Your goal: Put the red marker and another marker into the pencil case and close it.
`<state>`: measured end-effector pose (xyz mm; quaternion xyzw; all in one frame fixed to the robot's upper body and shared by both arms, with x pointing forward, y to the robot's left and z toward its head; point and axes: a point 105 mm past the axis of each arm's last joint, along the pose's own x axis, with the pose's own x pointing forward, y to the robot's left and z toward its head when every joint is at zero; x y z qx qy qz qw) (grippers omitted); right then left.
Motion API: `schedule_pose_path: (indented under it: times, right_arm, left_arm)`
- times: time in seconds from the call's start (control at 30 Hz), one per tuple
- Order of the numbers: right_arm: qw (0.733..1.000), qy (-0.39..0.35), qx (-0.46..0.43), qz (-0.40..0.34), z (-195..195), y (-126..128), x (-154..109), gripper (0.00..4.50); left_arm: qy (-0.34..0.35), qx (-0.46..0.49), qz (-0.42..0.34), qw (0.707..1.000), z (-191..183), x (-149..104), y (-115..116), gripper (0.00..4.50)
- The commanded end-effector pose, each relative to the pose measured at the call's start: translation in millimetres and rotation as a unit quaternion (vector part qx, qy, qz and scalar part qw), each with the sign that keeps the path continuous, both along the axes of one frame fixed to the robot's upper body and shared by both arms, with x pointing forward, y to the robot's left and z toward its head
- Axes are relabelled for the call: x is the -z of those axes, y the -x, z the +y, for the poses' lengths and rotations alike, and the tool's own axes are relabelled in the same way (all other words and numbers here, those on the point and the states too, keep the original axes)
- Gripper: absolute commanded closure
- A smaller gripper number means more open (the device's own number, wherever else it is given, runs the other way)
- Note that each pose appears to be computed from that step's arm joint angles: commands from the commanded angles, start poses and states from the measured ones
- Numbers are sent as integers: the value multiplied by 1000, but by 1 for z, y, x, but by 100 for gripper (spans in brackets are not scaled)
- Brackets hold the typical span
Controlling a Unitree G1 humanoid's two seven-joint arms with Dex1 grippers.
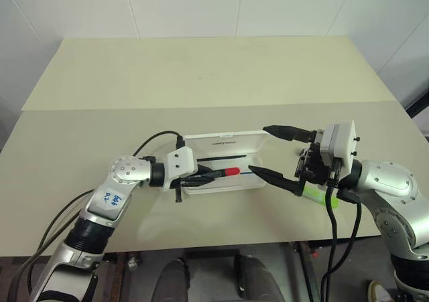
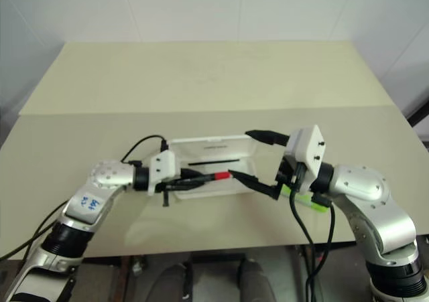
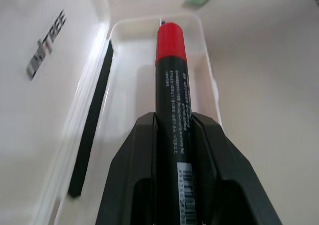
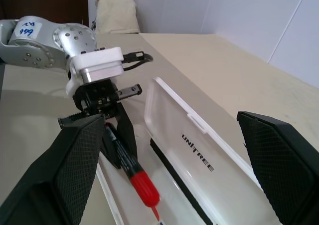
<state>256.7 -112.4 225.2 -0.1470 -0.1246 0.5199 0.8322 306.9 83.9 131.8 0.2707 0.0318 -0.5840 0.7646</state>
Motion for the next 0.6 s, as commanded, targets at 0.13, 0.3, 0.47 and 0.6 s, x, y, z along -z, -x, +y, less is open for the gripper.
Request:
schedule_pose_path:
  times: [0.13, 0.3, 0.47, 0.6]
  right_arm:
    - [1000, -13, 0, -27, 2, 6, -14, 0]
    - [1000, -14, -1, -28, 3, 6, -16, 0]
    - [999, -16, -1, -28, 4, 6, -16, 0]
    - [999, -18, 0, -28, 4, 6, -17, 0]
  left_arm:
    - [-10, -16, -32, 999, -7, -9, -9, 386]
    - [-21, -33, -52, 998, -6, -9, -16, 386]
    - [-22, -37, -64, 997, -10, -7, -19, 386]
    - [-24, -30, -62, 997, -14, -5, -17, 386]
